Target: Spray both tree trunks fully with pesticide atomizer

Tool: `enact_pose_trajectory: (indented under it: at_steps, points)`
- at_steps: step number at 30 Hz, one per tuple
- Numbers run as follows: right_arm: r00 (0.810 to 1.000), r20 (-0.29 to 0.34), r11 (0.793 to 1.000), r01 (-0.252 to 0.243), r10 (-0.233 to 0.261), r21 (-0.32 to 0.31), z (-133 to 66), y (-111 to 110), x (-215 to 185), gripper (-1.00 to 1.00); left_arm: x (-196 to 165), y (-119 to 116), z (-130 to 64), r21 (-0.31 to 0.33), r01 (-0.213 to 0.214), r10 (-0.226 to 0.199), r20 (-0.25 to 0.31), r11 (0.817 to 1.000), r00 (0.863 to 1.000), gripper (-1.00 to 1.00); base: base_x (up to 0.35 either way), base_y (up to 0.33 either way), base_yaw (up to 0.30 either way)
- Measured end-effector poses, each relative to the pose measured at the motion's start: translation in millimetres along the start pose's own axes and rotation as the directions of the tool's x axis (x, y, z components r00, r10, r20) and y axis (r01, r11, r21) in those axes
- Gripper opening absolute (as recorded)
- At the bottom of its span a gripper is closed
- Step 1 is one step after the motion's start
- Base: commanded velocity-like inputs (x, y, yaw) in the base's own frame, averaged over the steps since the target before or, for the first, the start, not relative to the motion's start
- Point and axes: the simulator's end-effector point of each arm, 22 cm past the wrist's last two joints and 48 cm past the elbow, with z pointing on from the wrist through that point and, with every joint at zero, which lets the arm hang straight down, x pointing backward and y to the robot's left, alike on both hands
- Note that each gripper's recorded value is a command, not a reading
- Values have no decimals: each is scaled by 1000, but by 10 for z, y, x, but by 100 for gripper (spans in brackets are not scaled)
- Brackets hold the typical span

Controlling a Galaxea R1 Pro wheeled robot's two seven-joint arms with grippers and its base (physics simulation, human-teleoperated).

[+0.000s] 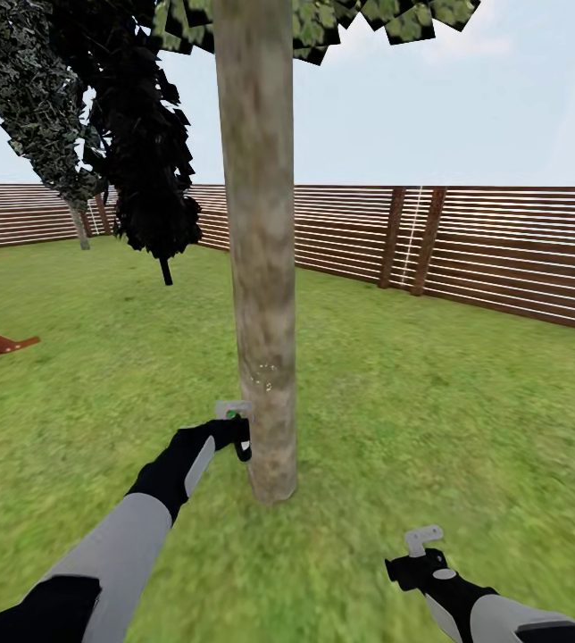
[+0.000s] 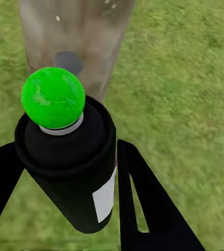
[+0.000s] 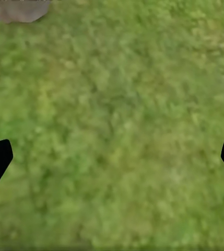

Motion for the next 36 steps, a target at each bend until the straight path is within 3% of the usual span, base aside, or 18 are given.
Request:
enact_pose_trajectory:
  at_steps: [2, 5, 11, 18, 24, 28, 36]
  points:
    - [1000, -2, 1000, 0, 0, 0, -1, 2, 11, 100, -174, -54, -145, 8, 4, -3, -53, 1000, 999, -100, 0, 0, 0]
    - [1000, -3, 1000, 0, 0, -1, -3, 6, 27, 100, -437, -120, -367, 17, 3, -2, -80, 1000, 997, -100, 0, 0, 0]
    - [1000, -5, 1000, 0, 0, -1, -4, 8, 40, 100, -661, -163, -497, 22, -7, 8, -51, 1000, 999, -100, -68, 0, 0]
    - [1000, -9, 1000, 0, 0, -3, -7, 27, 71, 100, -913, -266, -795, 33, -18, 20, -60, 999, 998, -100, -2, 0, 0]
    - [1000, -11, 1000, 0, 0, -6, -7, 45, 82, 100, -1083, -312, -862, 37, -27, 28, -32, 999, 999, -100, 0, 0, 0]
    - [1000, -18, 1000, -1, 1, -31, -16, 240, 134, 100, -1569, -386, -897, 40, -47, 47, 5, 998, 999, -100, 0, 0, 0]
    - [1000, -21, 999, -1, 0, -43, -22, 334, 155, 100, -2117, -359, -936, 27, -51, 51, 20, 998, 999, -100, 0, 0, 0]
